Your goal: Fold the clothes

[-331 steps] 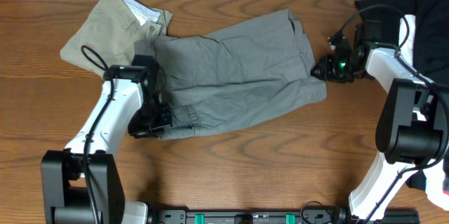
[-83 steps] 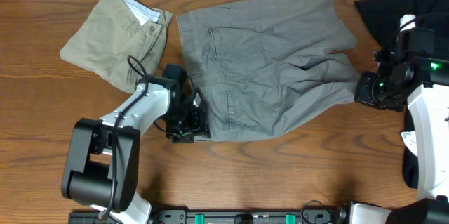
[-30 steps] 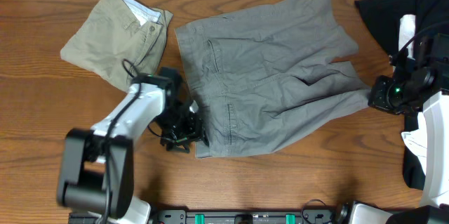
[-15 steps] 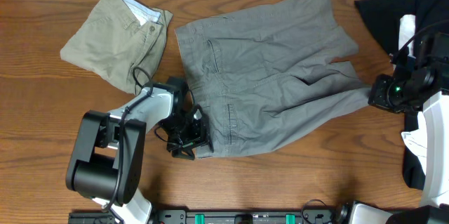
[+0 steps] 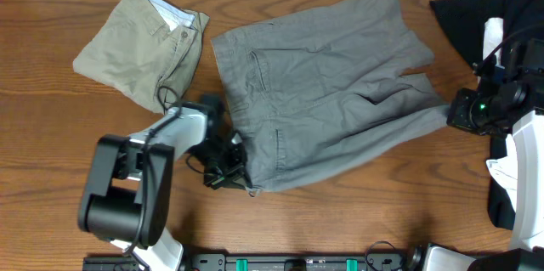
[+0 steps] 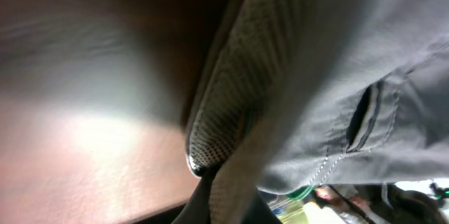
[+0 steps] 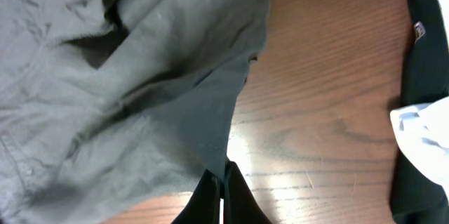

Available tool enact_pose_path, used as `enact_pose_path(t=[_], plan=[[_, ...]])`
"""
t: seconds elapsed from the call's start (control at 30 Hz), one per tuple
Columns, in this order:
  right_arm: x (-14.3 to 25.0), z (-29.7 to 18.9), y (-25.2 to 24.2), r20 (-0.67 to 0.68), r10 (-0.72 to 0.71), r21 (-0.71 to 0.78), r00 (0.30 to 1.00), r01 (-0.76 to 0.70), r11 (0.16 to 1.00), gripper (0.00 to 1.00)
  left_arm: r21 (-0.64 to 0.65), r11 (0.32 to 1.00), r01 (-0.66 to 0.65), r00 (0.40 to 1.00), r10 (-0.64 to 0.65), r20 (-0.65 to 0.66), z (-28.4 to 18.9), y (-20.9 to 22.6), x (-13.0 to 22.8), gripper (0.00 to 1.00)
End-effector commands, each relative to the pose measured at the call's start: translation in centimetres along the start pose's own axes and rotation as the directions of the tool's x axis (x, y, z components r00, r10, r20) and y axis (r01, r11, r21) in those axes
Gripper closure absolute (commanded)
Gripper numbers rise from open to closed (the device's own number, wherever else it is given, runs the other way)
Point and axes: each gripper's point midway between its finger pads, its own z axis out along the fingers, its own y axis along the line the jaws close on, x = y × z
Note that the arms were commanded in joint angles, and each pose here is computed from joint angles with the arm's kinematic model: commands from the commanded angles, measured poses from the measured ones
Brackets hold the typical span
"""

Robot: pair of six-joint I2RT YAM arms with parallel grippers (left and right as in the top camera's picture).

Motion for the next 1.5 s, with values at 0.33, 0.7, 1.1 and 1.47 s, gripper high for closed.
enact_pose_path(t=[0.33,0.7,1.1,1.47], plan=[[-4.7,-9.0,0.2,0.379,0.045,-0.007,0.924,-0.046,0.999,0.99,-0.013,0.939,-0.344,0.744,0.281,0.606,-16.9,-2.5,3.8,0.94],[-5.3,-17.7,1.7,0.616,0.046,-0.042,0.786,-0.025,0.999,0.99,-0.164,0.883,-0.439,0.482,0.386,0.786,-22.1,-4.0,9.0,0.94],[-6.6,-12.2,2.3,0.474,0.036,-0.044,0.88,-0.017,0.999,0.99,-0.196,0.913,-0.357,0.616,0.388,0.685,-20.0,-1.6,7.9,0.94],[-8.4,-5.8,3.5,0.321,0.003,-0.099,0.947,0.03,0.995,0.99,-0.195,0.908,-0.372,0.704,0.412,0.578,-18.1,-1.9,5.7,0.94]])
